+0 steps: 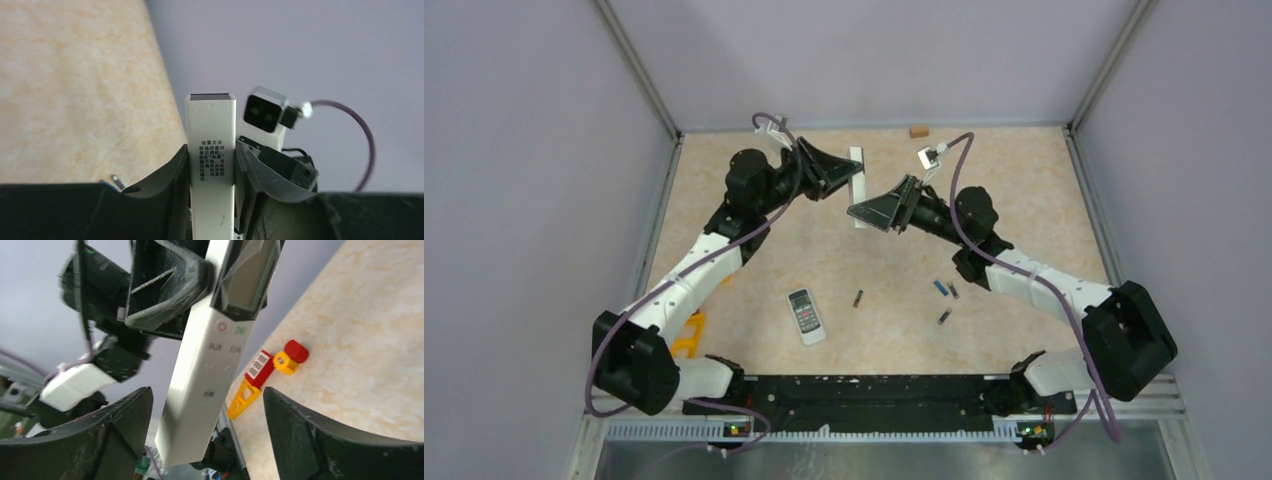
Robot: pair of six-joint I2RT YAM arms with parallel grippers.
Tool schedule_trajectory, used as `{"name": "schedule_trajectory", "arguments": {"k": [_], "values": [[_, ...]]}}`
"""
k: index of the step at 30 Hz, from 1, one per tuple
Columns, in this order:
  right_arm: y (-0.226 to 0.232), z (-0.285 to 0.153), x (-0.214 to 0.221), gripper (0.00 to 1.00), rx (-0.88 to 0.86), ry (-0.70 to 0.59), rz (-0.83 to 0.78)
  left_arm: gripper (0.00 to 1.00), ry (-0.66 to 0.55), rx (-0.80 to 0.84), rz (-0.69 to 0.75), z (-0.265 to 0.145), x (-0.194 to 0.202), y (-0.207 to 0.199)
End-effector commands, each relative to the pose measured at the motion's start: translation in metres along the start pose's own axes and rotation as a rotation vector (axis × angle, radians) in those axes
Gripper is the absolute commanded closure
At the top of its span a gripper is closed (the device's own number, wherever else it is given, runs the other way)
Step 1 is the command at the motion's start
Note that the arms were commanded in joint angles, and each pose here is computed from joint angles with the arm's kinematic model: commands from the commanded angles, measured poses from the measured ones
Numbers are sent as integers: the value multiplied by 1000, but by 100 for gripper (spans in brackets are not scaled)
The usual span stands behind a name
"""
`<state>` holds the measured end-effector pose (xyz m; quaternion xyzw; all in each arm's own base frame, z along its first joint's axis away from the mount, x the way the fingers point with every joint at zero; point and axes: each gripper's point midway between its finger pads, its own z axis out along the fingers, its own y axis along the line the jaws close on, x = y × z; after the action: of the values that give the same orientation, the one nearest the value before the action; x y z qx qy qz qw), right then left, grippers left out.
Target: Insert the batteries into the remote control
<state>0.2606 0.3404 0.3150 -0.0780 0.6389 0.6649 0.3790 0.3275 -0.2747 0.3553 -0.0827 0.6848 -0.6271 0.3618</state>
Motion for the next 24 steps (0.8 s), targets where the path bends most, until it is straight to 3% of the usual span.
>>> {"name": "schedule_trajectory", "arguments": {"k": [1,7,17,20,21,22,24], "values": [[6,7,-18,13,98,-66,-174,100,-94,-285,75,-12,-21,30],[-24,25,-1,13,364,21,-331,100,-184,-514,125,-30,-35,66],[-58,52,24,37,479,46,-327,100,-184,-552,131,-36,-34,72],[-56,56,23,49,464,24,-310,98,-186,-555,134,-39,-33,71],[-53,57,22,58,447,18,-302,97,-185,-555,136,-40,-33,71],[-49,58,21,65,433,6,-296,93,-184,-553,140,-41,-32,72],[-35,59,21,80,358,1,-276,75,-181,-539,157,-43,-31,69]]}}
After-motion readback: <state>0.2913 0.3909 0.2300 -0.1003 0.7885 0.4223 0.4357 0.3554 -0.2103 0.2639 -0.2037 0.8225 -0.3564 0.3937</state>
